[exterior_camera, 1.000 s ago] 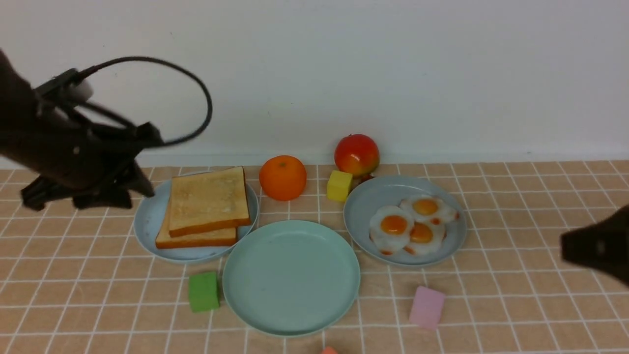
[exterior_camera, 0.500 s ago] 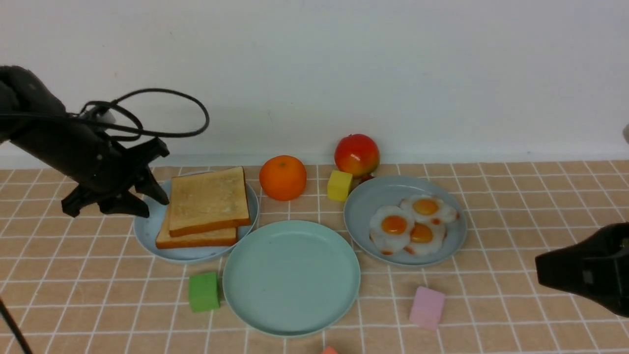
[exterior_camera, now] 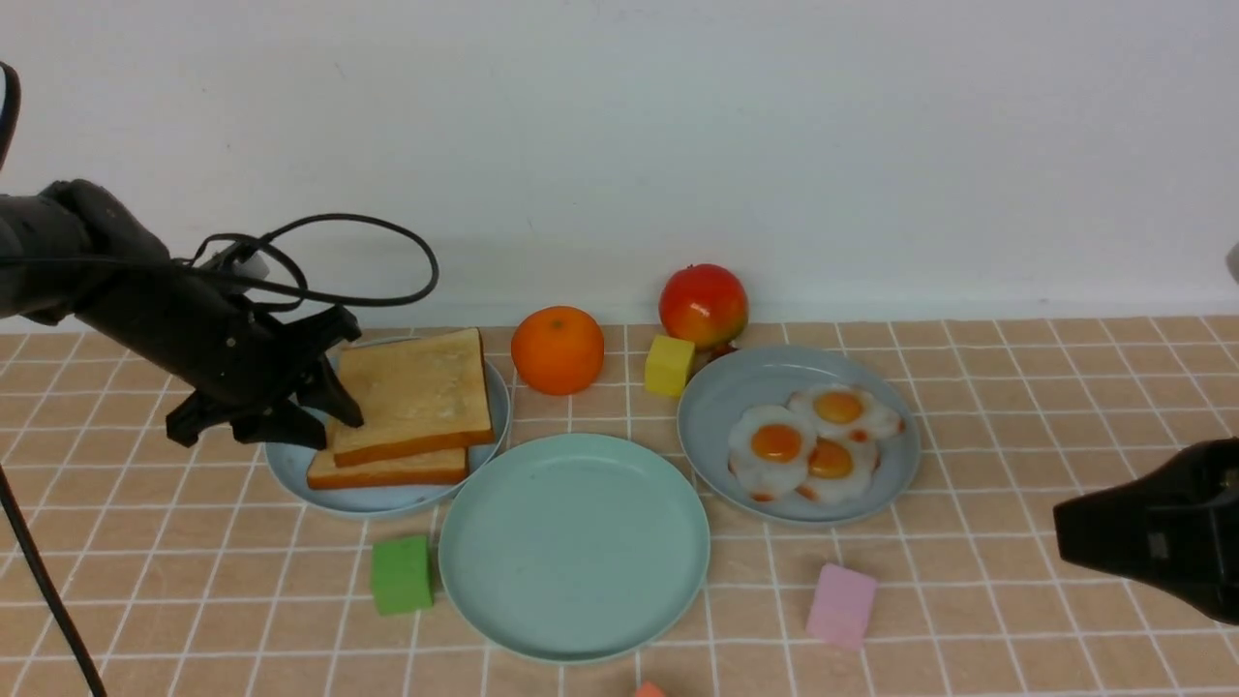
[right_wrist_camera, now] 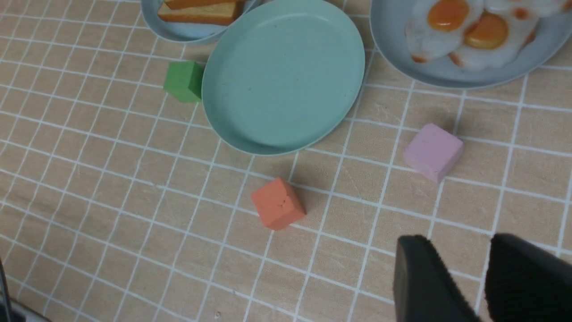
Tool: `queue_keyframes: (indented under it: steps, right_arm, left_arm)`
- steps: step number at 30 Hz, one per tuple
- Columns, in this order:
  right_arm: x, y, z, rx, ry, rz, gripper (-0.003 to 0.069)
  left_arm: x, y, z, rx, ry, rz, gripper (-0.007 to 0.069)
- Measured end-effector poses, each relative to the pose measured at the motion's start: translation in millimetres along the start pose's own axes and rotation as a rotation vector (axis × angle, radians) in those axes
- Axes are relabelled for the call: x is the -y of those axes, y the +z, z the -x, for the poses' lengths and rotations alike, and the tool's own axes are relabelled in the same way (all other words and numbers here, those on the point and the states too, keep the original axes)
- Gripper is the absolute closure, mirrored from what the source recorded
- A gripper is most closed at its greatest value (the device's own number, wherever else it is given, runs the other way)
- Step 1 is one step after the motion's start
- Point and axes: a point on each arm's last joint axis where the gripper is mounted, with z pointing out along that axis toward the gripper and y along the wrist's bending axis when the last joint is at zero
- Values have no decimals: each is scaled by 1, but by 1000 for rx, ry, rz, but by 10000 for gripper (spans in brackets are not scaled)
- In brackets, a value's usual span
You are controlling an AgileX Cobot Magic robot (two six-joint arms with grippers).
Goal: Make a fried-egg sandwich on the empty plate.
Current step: Use the left arm to grab a slice of bread
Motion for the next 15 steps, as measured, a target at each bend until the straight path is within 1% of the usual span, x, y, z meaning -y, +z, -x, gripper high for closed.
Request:
queue_keyframes:
  steps: [2,4,5,8,9,11,13,15]
  right_arm:
    - [0,0,0,0,0,0,419]
    - [0,0,0,0,0,0,419]
    - [0,0,0,0,0,0,419]
    - [0,0,0,0,0,0,419]
    - [0,0,0,0,0,0,419]
    - [0,0,0,-2,-1,-1,419]
    - [0,0,-1,-10,-1,-2,419]
    - [0,0,-2,-22,-1,-4,419]
  left_arm:
    - [0,1,0,0,6,-1,358]
    - [0,1,0,0,25,-4,393]
    - [0,1,0,0,26,-5,393]
    - [0,3,0,-1,28,-11,497]
    - [0,3,0,-1,27,-12,504]
    - [0,4,0,-7,24,-16,597]
    - [0,3,-1,-13,25,-18,626]
    - [1,2,-2,-24,28,-20,629]
